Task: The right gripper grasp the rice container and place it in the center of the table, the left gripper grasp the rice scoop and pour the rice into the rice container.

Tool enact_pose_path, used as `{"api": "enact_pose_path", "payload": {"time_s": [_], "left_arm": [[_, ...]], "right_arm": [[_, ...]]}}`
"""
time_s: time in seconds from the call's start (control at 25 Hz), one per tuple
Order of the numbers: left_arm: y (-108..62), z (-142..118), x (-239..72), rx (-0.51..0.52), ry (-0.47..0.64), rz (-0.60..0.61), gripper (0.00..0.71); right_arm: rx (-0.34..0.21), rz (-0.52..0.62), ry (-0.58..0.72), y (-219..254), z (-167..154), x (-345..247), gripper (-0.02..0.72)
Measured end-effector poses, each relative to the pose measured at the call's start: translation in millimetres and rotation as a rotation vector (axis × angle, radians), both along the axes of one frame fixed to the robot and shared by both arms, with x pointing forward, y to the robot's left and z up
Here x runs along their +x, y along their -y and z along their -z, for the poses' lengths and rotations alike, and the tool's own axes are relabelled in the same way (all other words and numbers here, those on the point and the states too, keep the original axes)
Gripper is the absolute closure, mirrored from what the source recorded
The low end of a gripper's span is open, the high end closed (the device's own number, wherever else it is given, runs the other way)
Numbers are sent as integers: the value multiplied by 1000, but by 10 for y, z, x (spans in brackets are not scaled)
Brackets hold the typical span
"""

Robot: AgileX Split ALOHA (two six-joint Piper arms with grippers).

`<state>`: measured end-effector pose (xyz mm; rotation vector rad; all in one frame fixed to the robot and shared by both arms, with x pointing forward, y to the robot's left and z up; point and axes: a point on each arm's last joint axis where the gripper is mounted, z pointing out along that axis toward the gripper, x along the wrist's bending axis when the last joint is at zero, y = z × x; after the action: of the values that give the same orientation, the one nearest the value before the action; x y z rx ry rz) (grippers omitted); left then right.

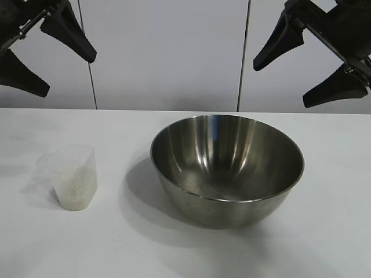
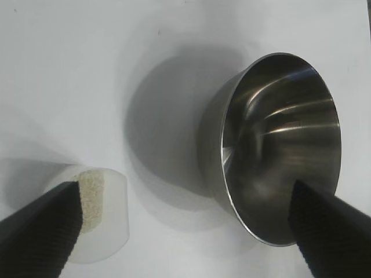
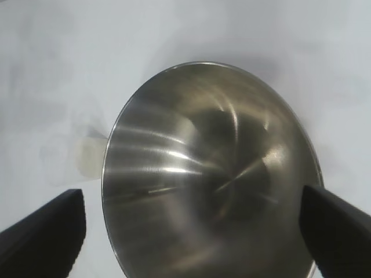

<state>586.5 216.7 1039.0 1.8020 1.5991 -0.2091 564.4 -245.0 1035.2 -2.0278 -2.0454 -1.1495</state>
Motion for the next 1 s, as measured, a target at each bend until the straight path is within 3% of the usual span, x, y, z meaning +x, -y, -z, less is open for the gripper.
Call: {"api": "enact_pose_path", "payload": {"time_s": [0.2,0.28,0.56,0.8,1.0], "left_arm": [[0,0,0,0,0,0,15],[0,0,0,0,0,0,15],[0,0,0,0,0,0,15],[0,0,0,0,0,0,15],[0,0,0,0,0,0,15]], "right_arm": [[-3,0,1,2,1,1,10],[-29,-11,2,15,13,-3,10],[-237,10,-63,170,275,62,10],[-275,-31,-176,-11,840,220,10],[-286,-53,-203,-200,1093,264,21]]}}
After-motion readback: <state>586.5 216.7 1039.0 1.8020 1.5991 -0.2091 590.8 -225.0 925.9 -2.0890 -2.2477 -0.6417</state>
